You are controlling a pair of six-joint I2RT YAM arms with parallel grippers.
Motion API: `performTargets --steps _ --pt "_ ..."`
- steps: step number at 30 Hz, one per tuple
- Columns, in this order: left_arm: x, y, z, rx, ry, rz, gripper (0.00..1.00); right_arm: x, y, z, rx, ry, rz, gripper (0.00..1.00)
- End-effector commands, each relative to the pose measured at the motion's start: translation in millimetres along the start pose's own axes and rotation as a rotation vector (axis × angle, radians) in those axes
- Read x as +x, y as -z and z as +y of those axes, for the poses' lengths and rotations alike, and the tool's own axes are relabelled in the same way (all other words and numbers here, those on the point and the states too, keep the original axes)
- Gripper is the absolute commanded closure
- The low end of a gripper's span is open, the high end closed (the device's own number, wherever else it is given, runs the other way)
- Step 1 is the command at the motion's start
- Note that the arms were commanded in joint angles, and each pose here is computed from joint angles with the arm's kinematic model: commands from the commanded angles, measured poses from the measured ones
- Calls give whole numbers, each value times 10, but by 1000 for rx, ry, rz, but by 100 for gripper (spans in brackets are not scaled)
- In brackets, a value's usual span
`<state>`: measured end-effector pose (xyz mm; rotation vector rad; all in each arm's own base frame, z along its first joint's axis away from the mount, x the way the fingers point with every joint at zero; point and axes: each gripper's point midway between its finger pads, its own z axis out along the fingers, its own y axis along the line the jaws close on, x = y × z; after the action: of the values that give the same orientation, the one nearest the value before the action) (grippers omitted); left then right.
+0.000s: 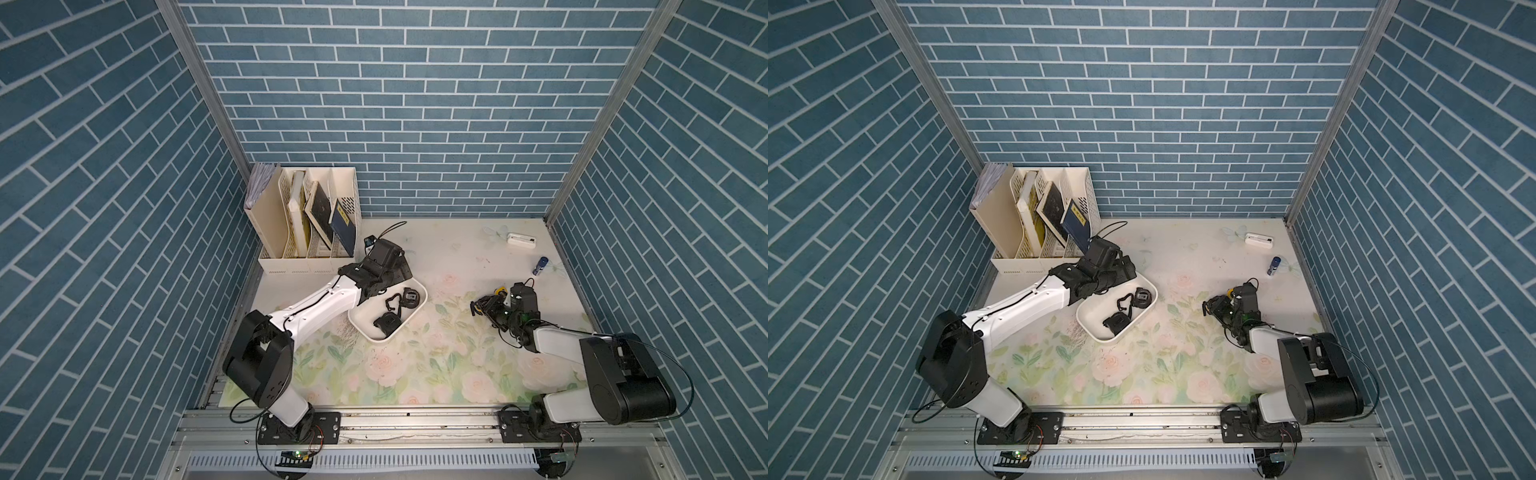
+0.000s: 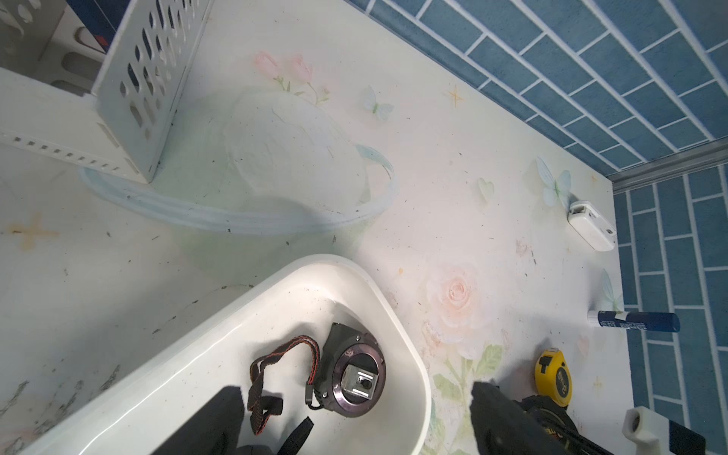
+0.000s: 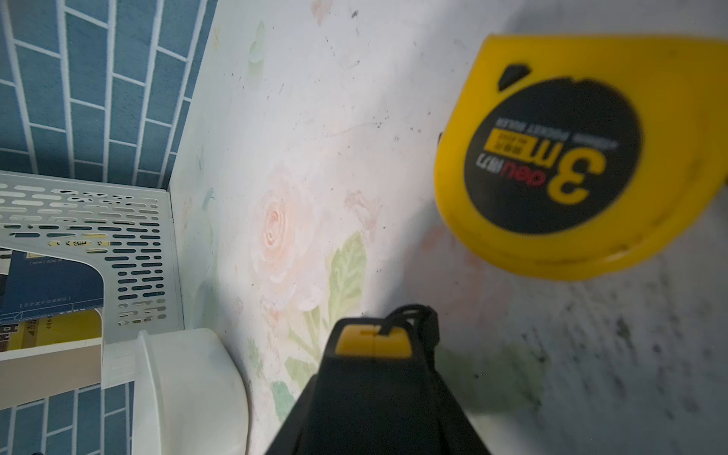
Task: Take the tape measure out of the storage box
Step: Place the tape measure at the center of the board.
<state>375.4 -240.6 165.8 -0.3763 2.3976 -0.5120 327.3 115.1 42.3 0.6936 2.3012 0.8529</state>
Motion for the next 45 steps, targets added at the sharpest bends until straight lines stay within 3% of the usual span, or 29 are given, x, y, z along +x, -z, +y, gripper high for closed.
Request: performTargets --steps 1,8,12,22,29,45 --pt "-29 29 5 -22 -19 -10 5 79 5 -165 63 -36 26 78" --pt "7 -6 14 -26 -21 6 5 31 83 -149 79 -17 4 42" --pt "6 1 13 -25 -21 4 5 11 106 -149 88 -11 -4 30" --pt "44 -37 59 -40 -28 16 5 -117 302 -99 106 22 -79 20" --pt "216 -241 186 -102 -63 72 3 -296 561 -23 140 85 -169 16" --pt "497 -461 148 -122 -156 162 3 -589 860 277 119 194 -287 14"
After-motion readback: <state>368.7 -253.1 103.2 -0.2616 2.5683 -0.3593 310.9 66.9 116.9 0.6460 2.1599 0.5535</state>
